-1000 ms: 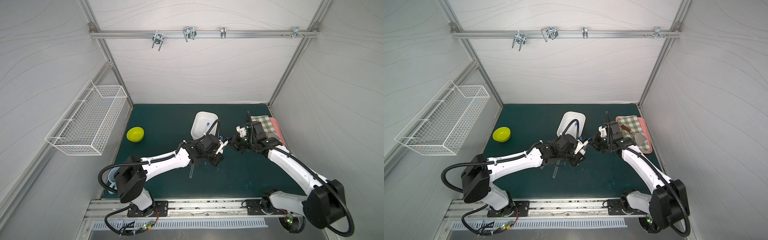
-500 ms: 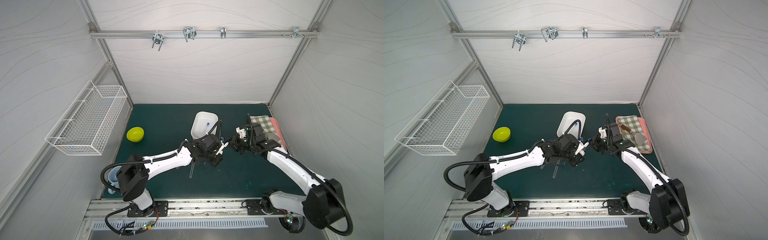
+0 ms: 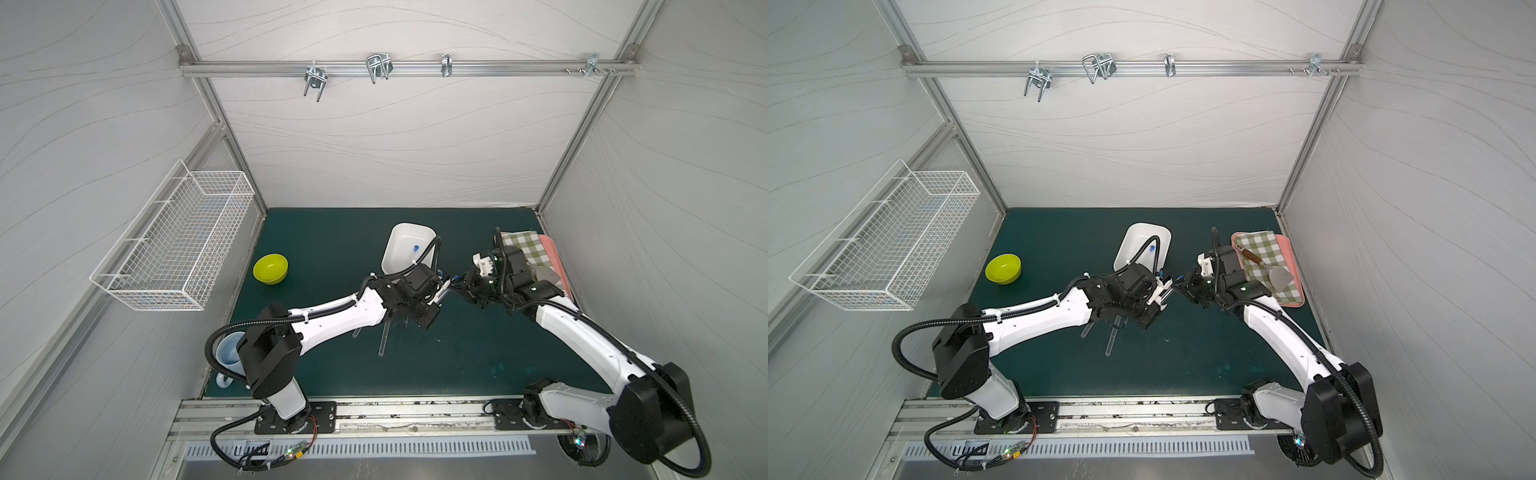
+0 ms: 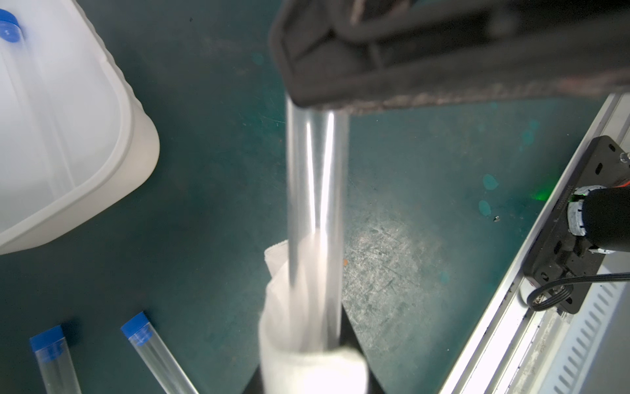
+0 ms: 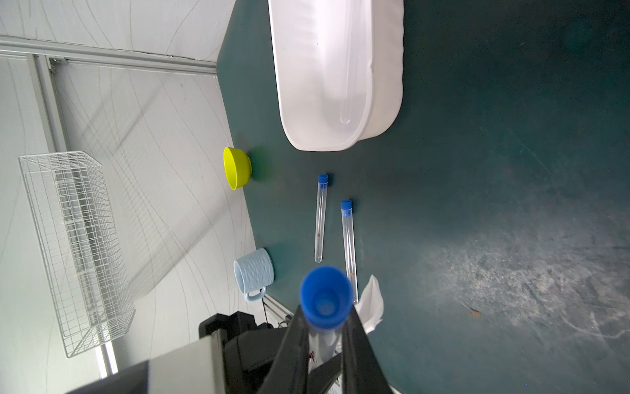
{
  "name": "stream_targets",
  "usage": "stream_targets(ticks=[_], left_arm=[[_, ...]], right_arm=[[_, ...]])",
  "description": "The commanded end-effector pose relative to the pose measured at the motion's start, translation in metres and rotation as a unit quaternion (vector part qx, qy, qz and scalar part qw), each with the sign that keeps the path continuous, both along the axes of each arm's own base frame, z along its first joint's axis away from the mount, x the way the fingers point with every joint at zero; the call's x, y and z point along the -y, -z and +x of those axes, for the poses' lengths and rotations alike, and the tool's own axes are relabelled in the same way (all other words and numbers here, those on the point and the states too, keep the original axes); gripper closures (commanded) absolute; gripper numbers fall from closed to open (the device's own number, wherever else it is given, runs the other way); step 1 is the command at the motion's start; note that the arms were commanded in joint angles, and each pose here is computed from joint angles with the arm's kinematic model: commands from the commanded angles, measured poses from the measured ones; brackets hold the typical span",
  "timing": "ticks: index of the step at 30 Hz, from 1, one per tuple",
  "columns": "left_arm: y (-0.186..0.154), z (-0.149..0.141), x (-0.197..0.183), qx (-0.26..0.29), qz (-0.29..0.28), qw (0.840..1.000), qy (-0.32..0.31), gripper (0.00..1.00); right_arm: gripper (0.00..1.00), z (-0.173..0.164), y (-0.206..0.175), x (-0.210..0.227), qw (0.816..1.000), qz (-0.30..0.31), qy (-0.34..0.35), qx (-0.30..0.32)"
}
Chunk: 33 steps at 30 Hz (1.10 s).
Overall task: Wipe the exteriors of test tubes
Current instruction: Wipe the dirt from the test tube.
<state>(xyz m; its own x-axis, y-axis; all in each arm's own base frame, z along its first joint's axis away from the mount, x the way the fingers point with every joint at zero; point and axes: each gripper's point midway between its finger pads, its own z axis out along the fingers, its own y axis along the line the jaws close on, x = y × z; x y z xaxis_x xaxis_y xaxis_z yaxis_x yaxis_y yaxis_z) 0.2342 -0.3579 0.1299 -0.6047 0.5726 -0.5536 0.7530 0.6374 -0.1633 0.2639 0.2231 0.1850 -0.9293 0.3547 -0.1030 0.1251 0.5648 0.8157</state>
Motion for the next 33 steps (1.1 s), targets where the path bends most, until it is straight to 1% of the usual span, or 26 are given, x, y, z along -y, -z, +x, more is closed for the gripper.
stream_targets(ticks=[1,5,9,16,20,22,29,33], left_arm=[[-0.050,-0.023,0.043,0.021,-0.107,0.990,0.089,0.81],[-0.046,-0.030,0.039,0.012,-0.116,0.989,0.086,0.78],[-0.048,-0.031,0.037,0.013,-0.121,0.989,0.084,0.77],[-0.063,-0.017,0.039,0.024,-0.141,0.987,0.071,0.76],[-0.076,-0.014,0.042,0.031,-0.160,0.984,0.073,0.70],[-0.079,-0.017,0.044,0.028,-0.169,0.982,0.081,0.68],[-0.072,-0.024,0.043,0.006,-0.167,0.982,0.086,0.60],[-0.075,-0.024,0.038,0.016,-0.164,0.982,0.087,0.54]], right_arm=[[0.93,0.010,-0.026,-0.010,0.998,0.040,-0.019,0.035],[0.93,0.022,-0.035,-0.005,0.998,0.039,-0.016,0.044],[0.93,0.024,-0.038,-0.007,0.998,0.042,-0.023,0.048],[0.93,0.005,-0.034,-0.016,0.997,0.042,-0.041,0.046],[0.93,-0.005,-0.027,-0.020,0.997,0.042,-0.045,0.039],[0.93,-0.007,-0.025,-0.022,0.997,0.044,-0.045,0.037],[0.93,-0.008,-0.023,-0.029,0.996,0.063,-0.046,0.031],[0.93,-0.008,-0.021,-0.030,0.996,0.071,-0.046,0.027]])
